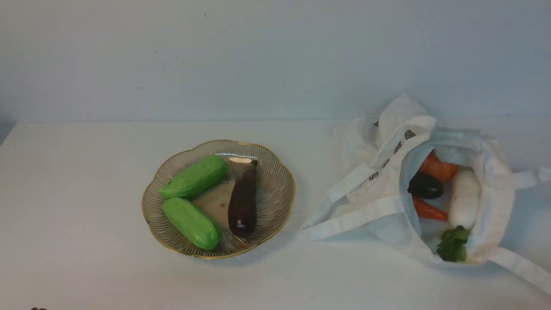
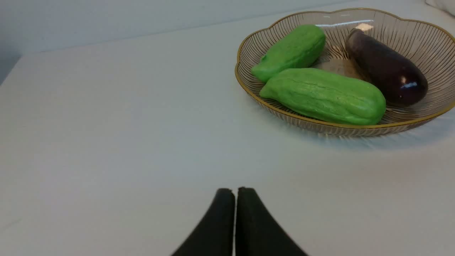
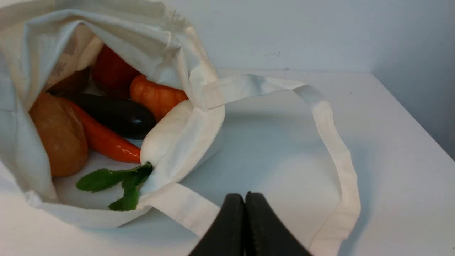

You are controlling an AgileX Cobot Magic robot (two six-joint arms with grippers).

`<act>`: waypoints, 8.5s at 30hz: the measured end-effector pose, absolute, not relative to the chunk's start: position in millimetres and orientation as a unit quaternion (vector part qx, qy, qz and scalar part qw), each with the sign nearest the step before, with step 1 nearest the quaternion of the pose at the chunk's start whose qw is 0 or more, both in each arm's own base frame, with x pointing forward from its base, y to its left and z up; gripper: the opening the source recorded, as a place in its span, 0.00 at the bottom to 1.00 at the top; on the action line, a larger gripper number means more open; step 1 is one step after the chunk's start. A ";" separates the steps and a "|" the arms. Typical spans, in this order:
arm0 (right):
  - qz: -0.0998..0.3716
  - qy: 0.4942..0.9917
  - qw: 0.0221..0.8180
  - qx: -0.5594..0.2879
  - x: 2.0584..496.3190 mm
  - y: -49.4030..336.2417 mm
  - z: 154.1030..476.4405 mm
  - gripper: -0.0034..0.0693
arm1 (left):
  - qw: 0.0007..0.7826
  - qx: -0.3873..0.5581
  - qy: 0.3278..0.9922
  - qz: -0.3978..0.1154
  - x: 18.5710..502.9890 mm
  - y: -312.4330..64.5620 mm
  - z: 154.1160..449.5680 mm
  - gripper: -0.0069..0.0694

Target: Take vegetables from cloth bag on white table place on plate.

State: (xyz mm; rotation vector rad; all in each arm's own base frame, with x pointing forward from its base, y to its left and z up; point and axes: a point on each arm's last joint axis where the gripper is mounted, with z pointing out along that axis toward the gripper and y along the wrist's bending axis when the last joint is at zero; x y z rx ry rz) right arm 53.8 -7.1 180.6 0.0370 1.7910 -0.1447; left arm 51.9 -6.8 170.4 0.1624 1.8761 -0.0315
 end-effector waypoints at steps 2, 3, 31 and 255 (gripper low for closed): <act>-0.063 0.780 0.623 0.016 53.8 -7.1 180.6 0.03 | 0.588 0.070 0.805 -0.014 51.9 -6.8 170.4 0.08; -0.063 0.780 0.623 0.016 53.8 -7.1 180.6 0.03 | 0.588 0.070 0.805 -0.014 51.9 -6.8 170.4 0.08; -0.063 0.780 0.623 0.016 53.8 -7.1 180.6 0.03 | 0.588 0.070 0.805 -0.014 51.9 -6.8 170.4 0.08; 0.181 0.692 0.677 -0.175 70.0 36.8 444.2 0.03 | 0.588 0.070 0.805 -0.014 51.9 -6.9 170.4 0.08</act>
